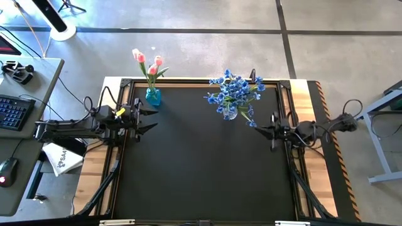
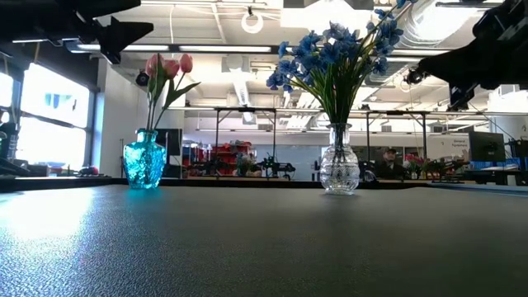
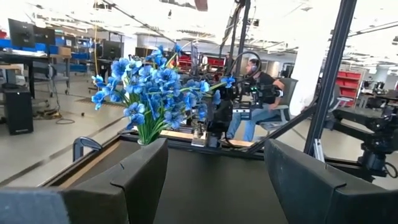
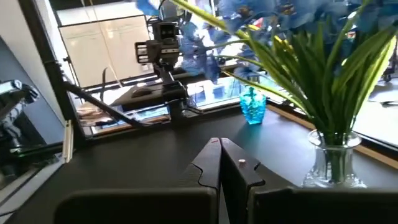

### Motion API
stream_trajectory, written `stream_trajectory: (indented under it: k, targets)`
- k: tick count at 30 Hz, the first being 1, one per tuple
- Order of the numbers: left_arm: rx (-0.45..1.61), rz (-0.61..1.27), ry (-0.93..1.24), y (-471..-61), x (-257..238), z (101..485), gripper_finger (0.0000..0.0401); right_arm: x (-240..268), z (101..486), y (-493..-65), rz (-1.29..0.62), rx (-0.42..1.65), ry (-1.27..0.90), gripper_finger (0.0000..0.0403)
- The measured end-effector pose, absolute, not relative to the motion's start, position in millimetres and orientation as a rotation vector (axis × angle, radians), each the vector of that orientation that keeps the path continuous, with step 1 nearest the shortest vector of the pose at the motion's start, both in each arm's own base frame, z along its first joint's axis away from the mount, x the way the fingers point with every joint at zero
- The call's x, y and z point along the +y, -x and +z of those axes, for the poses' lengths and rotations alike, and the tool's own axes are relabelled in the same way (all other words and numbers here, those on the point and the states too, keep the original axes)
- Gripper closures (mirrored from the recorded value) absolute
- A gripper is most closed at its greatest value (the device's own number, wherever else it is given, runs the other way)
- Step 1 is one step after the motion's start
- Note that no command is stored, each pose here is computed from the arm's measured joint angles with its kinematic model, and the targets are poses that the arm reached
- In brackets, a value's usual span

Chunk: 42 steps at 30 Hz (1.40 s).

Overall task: Sort flowers into vase by color
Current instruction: Return to Home Position

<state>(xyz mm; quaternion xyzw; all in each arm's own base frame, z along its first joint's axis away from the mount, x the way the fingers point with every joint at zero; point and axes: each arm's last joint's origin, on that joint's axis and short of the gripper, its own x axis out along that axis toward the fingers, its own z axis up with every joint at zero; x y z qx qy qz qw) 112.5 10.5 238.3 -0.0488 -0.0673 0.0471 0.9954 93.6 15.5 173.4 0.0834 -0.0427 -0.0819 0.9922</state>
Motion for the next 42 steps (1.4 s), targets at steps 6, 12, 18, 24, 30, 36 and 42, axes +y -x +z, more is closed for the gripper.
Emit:
stream_trajectory:
  k: [6,12,18,24,30,36,42]
  targets:
    - [-0.135,0.104,0.08,-112.6,9.8,238.3,0.0146,6.6,171.9,-96.3,-0.114,-0.07,-0.17,0.0403]
    - [-0.134,0.104,0.08,-112.6,9.8,238.3,0.0146,-1.2,167.9,-97.4,-0.017,-0.021,-0.145,0.0403]
    - [-0.128,0.105,0.088,-112.7,9.6,237.6,0.0146,-4.6,165.6,-99.5,0.001,0.011,-0.098,0.0403]
    - [-0.092,0.084,0.066,-113.2,7.6,234.4,0.0146,-8.0,162.3,-101.4,-0.094,0.048,-0.087,0.0403]
    - [-0.094,0.0,0.078,-115.6,0.5,218.1,0.0146,-8.0,161.4,-102.0,-0.092,0.057,-0.109,0.0403]
    - [-0.123,0.016,0.068,-115.5,-2.4,195.8,0.0147,-8.0,161.4,-102.0,-0.092,0.057,-0.116,0.0403]
    - [-0.119,-0.038,0.03,-115.1,-6.9,180.7,0.0182,-7.9,161.5,-101.9,-0.092,0.057,-0.117,0.0403]
